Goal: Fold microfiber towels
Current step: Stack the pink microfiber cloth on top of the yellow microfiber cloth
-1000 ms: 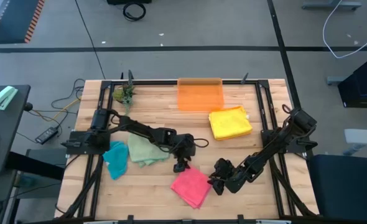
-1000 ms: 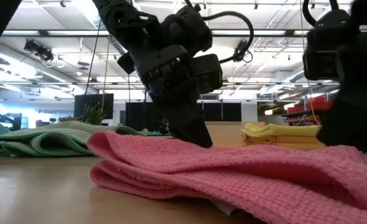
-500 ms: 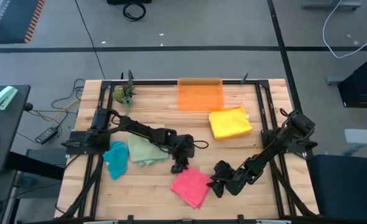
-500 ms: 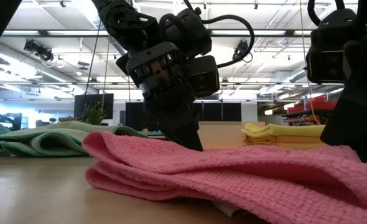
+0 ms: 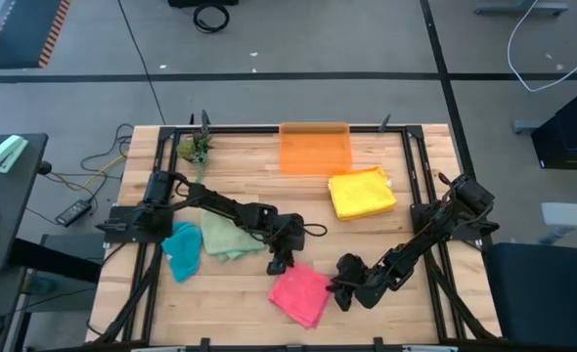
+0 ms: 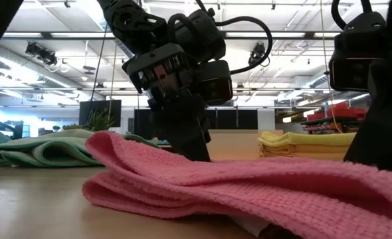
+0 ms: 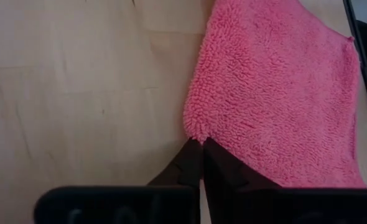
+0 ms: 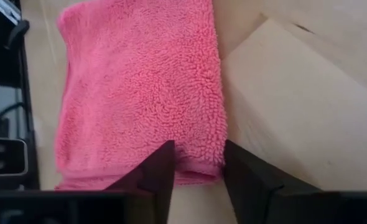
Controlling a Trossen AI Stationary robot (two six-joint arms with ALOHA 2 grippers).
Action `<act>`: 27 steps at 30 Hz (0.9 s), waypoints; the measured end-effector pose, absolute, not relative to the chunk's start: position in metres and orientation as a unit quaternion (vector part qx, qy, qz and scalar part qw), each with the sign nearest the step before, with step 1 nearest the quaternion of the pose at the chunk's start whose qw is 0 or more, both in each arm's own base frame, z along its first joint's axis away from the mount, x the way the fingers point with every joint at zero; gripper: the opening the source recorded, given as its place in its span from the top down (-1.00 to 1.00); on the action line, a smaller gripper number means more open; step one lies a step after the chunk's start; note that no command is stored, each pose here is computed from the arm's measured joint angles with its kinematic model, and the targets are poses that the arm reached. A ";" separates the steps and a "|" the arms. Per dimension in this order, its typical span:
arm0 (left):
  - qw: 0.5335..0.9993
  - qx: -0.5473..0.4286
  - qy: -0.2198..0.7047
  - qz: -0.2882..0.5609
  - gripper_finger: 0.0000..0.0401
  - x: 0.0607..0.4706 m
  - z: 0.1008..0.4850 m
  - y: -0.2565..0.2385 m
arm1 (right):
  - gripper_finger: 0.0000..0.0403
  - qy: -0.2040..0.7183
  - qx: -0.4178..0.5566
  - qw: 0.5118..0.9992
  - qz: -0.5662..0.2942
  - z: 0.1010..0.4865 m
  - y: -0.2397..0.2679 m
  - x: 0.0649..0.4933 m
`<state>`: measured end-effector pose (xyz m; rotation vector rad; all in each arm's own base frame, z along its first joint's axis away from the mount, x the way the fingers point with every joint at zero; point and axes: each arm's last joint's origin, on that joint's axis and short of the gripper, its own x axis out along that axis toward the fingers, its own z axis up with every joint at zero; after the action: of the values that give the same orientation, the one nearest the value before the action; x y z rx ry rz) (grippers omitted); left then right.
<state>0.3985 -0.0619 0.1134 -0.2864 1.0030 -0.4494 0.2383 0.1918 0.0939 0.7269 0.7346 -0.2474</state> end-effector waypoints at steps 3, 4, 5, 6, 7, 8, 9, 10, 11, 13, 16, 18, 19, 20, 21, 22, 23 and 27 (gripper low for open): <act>0.844 -0.135 0.474 -0.212 0.93 0.399 0.113 -0.062 | 0.62 0.354 0.328 0.868 -0.115 0.093 0.190 0.239; 0.844 -0.134 0.474 -0.212 0.91 0.399 0.113 -0.062 | 0.69 0.355 0.322 0.870 -0.113 0.093 0.190 0.239; 0.844 -0.134 0.474 -0.212 0.90 0.399 0.113 -0.062 | 0.75 0.356 0.315 0.873 -0.111 0.093 0.190 0.239; 0.844 -0.134 0.474 -0.212 0.90 0.399 0.113 -0.062 | 0.81 0.357 0.307 0.875 -0.108 0.093 0.190 0.239; 0.844 -0.133 0.473 -0.212 0.91 0.399 0.114 -0.063 | 0.85 0.359 0.300 0.878 -0.104 0.093 0.190 0.239; 0.845 -0.132 0.473 -0.213 0.93 0.399 0.114 -0.064 | 0.89 0.360 0.295 0.880 -0.101 0.094 0.190 0.239; 0.845 -0.131 0.473 -0.214 0.95 0.398 0.114 -0.066 | 0.92 0.362 0.291 0.880 -0.097 0.094 0.190 0.239; 0.845 -0.130 0.472 -0.214 0.96 0.398 0.114 -0.067 | 0.95 0.365 0.287 0.881 -0.093 0.096 0.190 0.238; 0.845 -0.129 0.472 -0.216 0.96 0.398 0.115 -0.069 | 0.96 0.366 0.282 0.882 -0.089 0.098 0.190 0.237; 0.846 -0.126 0.469 -0.222 0.95 0.397 0.120 -0.074 | 0.97 0.367 0.276 0.884 -0.080 0.104 0.190 0.236; 0.854 -0.118 0.450 -0.232 0.96 0.396 0.132 -0.080 | 0.97 0.370 0.270 0.887 -0.069 0.114 0.188 0.234; 0.863 -0.112 0.434 -0.233 0.97 0.396 0.141 -0.083 | 0.98 0.369 0.264 0.889 -0.065 0.123 0.186 0.232; 0.868 -0.108 0.424 -0.233 0.96 0.396 0.146 -0.084 | 0.98 0.367 0.262 0.890 -0.062 0.127 0.185 0.231; 0.874 -0.105 0.413 -0.233 0.96 0.396 0.151 -0.086 | 0.98 0.367 0.259 0.892 -0.060 0.131 0.185 0.229; 0.879 -0.102 0.404 -0.234 0.96 0.395 0.158 -0.088 | 0.98 0.365 0.256 0.893 -0.057 0.136 0.184 0.227; 0.883 -0.099 0.393 -0.236 0.97 0.395 0.163 -0.089 | 0.98 0.363 0.253 0.895 -0.051 0.140 0.184 0.225; 0.888 -0.097 0.382 -0.237 0.97 0.395 0.168 -0.091 | 0.99 0.363 0.249 0.897 -0.045 0.145 0.185 0.222; 0.902 -0.091 0.352 -0.234 0.96 0.393 0.183 -0.102 | 0.99 0.356 0.230 0.906 -0.012 0.164 0.188 0.210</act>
<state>0.3927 -0.1018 0.1829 -0.1875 0.7282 -0.4844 0.2096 0.1877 0.1645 0.4750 0.7352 -0.0244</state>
